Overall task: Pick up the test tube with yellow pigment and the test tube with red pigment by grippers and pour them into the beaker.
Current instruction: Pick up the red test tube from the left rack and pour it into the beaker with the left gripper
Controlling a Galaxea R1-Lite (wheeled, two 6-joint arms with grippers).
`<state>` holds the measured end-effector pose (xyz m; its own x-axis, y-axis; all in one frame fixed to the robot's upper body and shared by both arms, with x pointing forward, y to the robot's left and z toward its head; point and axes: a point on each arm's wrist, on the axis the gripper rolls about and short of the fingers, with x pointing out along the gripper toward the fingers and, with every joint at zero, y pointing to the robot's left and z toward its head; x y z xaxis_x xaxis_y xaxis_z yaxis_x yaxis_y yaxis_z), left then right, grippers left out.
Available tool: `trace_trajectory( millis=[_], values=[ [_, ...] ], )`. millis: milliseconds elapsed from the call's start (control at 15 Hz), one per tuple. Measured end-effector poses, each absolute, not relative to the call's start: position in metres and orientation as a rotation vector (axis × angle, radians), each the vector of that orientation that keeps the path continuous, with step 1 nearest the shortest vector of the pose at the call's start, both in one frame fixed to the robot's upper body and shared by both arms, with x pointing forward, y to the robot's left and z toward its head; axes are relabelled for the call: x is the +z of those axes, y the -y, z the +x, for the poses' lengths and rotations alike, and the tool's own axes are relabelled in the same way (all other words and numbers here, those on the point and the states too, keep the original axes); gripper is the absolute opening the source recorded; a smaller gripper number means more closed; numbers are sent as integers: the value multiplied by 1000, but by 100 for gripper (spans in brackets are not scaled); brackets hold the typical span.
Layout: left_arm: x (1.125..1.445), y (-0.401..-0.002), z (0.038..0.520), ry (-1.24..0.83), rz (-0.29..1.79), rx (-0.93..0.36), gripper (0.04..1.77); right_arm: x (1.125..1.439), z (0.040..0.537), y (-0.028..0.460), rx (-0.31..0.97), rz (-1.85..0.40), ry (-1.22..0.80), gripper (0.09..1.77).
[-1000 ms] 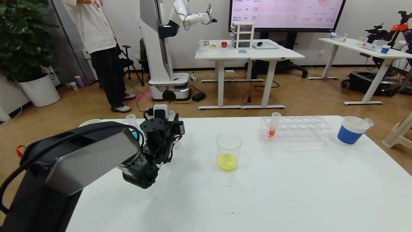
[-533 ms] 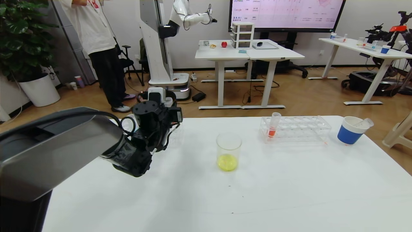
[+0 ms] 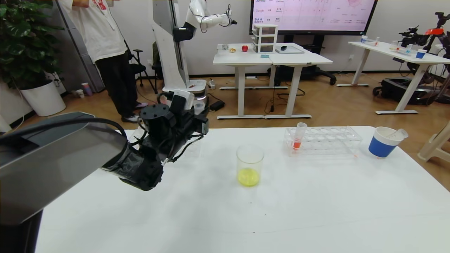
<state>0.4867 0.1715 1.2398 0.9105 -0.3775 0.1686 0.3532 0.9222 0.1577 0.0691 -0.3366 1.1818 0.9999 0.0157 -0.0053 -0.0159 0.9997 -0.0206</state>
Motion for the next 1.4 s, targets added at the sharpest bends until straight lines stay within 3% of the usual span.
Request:
trace_trajectory(
  millis=[267,600,1400],
  values=[
    [1245,-155,476,273,234,-647,50,1182,69,337,16,-21,-5,174],
    [1249,-142,472,442,499,-828,50,1182,69,337,16,-21,-5,174],
    [1233,-116,483,807,996,-974,50,1182,69,337,16,-21,-5,174]
  ],
)
